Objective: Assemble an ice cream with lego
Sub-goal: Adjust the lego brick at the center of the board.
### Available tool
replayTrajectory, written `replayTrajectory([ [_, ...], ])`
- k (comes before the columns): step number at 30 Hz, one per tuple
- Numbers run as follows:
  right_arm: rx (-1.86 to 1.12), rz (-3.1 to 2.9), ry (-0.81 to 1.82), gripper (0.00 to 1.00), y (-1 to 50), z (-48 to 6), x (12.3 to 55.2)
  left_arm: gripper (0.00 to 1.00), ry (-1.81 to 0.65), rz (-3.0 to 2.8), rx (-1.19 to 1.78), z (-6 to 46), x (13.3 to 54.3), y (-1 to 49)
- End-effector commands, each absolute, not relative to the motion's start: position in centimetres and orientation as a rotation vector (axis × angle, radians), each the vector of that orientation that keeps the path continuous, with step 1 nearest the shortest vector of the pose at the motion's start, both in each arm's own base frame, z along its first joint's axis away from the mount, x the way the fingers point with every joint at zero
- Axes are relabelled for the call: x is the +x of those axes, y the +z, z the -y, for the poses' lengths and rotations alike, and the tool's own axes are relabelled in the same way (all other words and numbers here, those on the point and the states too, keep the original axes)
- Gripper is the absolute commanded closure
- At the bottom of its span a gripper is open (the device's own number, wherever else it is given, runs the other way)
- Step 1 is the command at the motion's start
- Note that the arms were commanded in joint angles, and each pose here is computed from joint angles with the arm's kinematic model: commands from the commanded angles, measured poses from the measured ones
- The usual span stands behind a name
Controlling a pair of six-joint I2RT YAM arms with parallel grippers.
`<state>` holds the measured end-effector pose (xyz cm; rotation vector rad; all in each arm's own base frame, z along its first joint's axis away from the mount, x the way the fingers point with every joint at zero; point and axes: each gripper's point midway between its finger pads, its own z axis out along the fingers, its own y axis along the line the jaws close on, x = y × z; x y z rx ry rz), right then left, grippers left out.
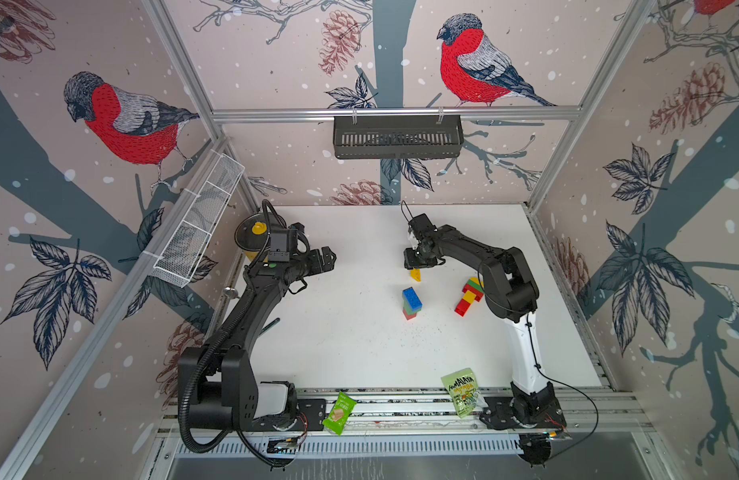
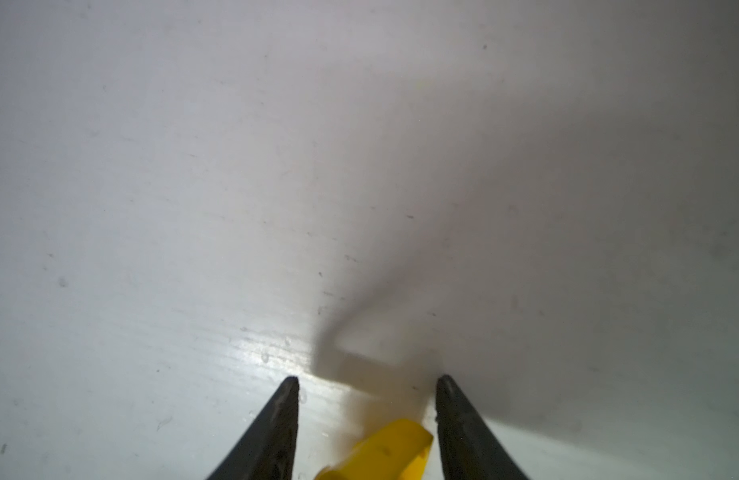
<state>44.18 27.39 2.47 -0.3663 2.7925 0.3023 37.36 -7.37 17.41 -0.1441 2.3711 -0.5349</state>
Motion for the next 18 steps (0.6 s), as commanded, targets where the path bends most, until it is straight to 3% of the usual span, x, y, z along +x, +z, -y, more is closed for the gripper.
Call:
replayTrajectory([
  [1, -0.382, -2.868, 0.138, 0.52, 1.3, -25.3, 42.7, 0.02, -0.526, -2.358, -0.134, 7.2, 37.6, 17.8],
  [4, -0.368, -2.861, 0.058, 0.55, 1.7, -24.3, 42.5, 0.02, -0.531, -2.358, -0.135, 7.3, 37.5, 17.9],
  [12, -0.344, -2.828, 0.078, 0.5, 3.2, -23.7, 42.0, 0.02, -0.549, -2.354, -0.143, 7.5, 37.6, 17.9],
  [18, -0.34, -2.829, 0.118, 0.57, 3.4, -23.5, 41.3, 0.02, -0.574, -2.353, -0.147, 7.7, 37.6, 18.0],
])
